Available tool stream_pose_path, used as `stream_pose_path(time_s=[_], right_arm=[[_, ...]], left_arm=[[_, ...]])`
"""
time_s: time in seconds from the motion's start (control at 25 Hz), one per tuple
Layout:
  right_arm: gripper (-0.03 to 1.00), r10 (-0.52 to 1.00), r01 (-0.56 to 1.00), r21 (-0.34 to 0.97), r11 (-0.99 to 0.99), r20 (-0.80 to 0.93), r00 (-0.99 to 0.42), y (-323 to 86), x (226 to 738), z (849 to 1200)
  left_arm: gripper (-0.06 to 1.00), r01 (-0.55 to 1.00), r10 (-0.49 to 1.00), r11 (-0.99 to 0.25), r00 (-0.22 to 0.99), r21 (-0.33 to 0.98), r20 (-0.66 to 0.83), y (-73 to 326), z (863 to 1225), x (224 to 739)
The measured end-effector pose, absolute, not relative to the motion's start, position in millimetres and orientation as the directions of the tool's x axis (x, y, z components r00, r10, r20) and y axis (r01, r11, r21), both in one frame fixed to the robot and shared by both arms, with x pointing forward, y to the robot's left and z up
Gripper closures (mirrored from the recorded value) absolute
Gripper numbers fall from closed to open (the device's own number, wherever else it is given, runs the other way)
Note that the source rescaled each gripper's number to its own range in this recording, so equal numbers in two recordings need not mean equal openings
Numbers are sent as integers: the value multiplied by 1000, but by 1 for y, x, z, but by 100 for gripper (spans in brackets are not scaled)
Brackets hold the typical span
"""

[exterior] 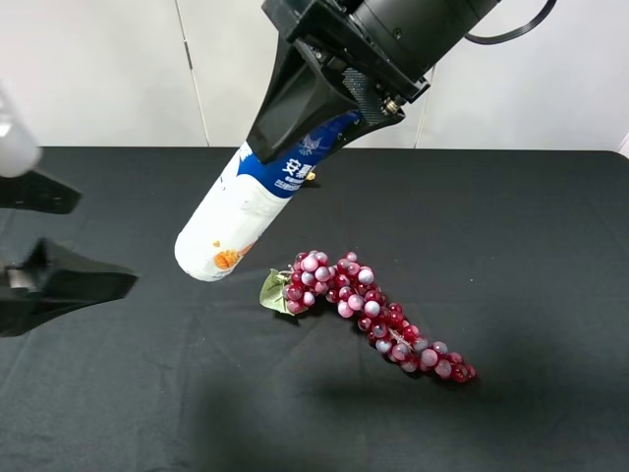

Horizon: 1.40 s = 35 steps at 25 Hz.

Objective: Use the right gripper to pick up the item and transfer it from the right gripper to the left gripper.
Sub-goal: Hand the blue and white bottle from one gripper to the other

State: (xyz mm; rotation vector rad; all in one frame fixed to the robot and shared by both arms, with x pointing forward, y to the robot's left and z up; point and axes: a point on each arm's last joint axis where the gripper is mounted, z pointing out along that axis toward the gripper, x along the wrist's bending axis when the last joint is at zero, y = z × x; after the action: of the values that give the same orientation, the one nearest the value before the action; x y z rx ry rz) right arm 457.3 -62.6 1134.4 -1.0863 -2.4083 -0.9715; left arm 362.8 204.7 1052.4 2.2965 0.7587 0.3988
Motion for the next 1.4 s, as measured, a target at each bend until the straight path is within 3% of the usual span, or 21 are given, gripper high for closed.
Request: stream_pose_path(time_s=[0.56, 1.08, 1.24, 1.4], right_arm=[[92, 525, 759, 453, 468, 548, -651, -61, 457, 1135], [92, 520, 762, 461, 456, 557, -648, -60, 457, 1137], [92, 520, 762, 466, 449, 557, -647, -60, 458, 1137], [92, 522, 763, 477, 437, 556, -647, -60, 459, 1138]], left_arm=[[-2, 289, 525, -620, 844, 729, 111, 151, 1047, 388], [-1, 316, 522, -647, 847, 694, 101, 125, 1036, 415], [12, 319, 522, -649, 847, 691, 100, 124, 1035, 416], [40, 324, 523, -646, 847, 691, 92, 124, 1035, 415]])
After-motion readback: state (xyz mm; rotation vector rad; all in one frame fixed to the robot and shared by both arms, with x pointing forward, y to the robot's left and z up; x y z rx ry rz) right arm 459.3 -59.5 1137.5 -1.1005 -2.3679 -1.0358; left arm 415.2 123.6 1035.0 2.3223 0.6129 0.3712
